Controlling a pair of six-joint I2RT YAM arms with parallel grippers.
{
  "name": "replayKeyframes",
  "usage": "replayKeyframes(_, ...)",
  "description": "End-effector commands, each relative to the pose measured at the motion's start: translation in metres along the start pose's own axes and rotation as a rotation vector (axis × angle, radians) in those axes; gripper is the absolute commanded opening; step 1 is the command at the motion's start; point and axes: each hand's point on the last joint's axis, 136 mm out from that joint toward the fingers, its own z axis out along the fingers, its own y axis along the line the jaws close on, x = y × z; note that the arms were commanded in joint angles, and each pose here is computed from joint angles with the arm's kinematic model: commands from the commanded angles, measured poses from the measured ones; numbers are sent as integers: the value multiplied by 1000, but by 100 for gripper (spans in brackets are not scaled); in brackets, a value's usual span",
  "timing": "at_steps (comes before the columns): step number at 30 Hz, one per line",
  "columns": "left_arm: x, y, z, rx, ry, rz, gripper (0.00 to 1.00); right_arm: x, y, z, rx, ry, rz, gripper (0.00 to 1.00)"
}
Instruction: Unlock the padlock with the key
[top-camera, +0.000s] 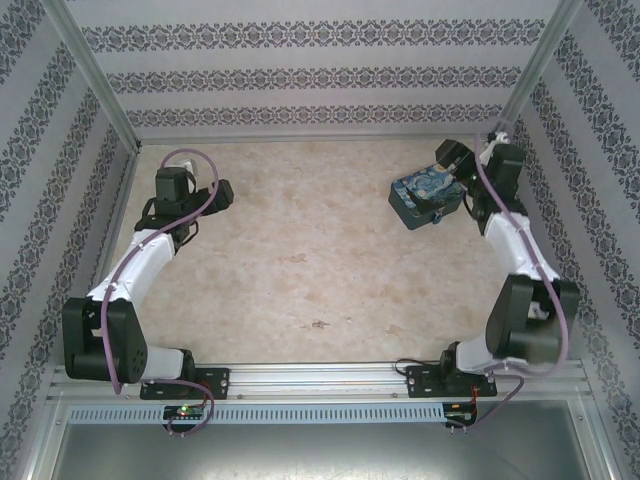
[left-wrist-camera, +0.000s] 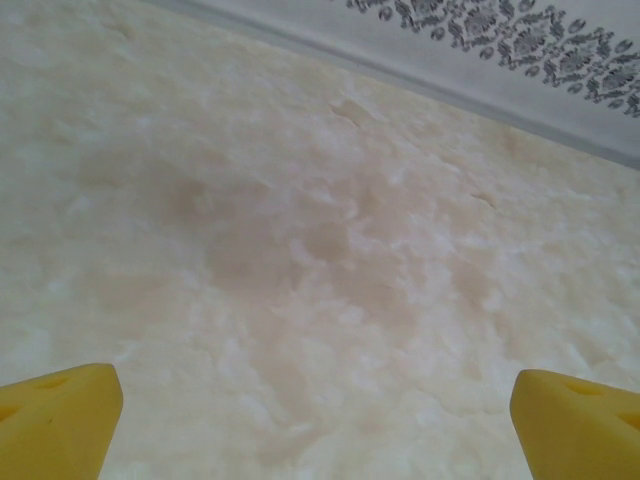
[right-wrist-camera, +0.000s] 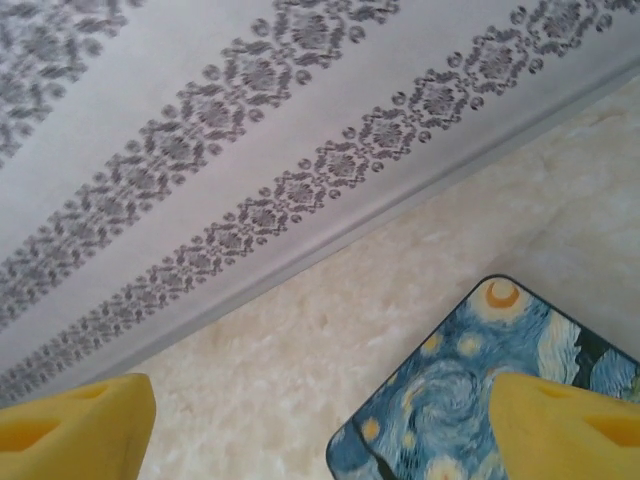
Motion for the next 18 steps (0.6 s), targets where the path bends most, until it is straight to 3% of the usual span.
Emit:
replayKeyframes(1,27,-20,4,66,143,-110,100,12,-42,23,109,106,158,82)
replayKeyframes(11,46,-86,7,202,255,-47,100,6,-121,82,193,191,332,73)
replayKeyframes(18,56,-122,4,259,301,10,100,16,-131,116,173,266,352,71)
